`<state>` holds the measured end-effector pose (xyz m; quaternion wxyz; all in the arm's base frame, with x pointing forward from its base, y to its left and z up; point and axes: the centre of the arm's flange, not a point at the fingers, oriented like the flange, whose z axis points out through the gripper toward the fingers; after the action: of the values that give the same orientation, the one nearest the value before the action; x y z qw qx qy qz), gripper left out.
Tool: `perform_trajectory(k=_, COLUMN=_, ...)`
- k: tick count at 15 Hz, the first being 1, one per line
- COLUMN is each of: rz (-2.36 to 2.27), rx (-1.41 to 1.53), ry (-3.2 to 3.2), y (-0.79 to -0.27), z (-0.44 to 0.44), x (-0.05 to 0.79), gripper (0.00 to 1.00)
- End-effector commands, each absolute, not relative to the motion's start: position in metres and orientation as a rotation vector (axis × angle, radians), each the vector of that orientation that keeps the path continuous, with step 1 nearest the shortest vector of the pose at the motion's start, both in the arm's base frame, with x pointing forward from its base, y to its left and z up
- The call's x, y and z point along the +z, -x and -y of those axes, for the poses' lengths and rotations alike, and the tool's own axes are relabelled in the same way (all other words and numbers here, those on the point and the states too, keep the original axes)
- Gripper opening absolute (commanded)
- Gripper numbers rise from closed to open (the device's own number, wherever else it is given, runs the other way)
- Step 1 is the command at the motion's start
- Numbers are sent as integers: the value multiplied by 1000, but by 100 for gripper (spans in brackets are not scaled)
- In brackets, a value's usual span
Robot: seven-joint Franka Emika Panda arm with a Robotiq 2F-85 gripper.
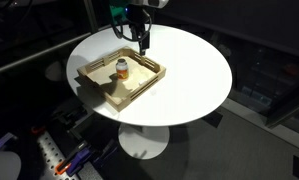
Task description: Put the lid on the bottle
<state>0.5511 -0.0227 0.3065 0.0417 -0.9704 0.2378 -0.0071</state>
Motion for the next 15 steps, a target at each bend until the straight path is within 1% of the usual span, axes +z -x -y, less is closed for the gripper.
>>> perform_trajectory(k=1, rz=-752, rx=-31, ry=2988, y=-555, z=24, x=283, gripper=100)
perform_trajectory(k=8, rz=-750, rx=38, ry=3010, y=-554, z=19, x=247, gripper=100)
perform_trajectory(k=15, rz=-726, rx=69, ry=2998, y=-551, z=17, x=244, gripper=100)
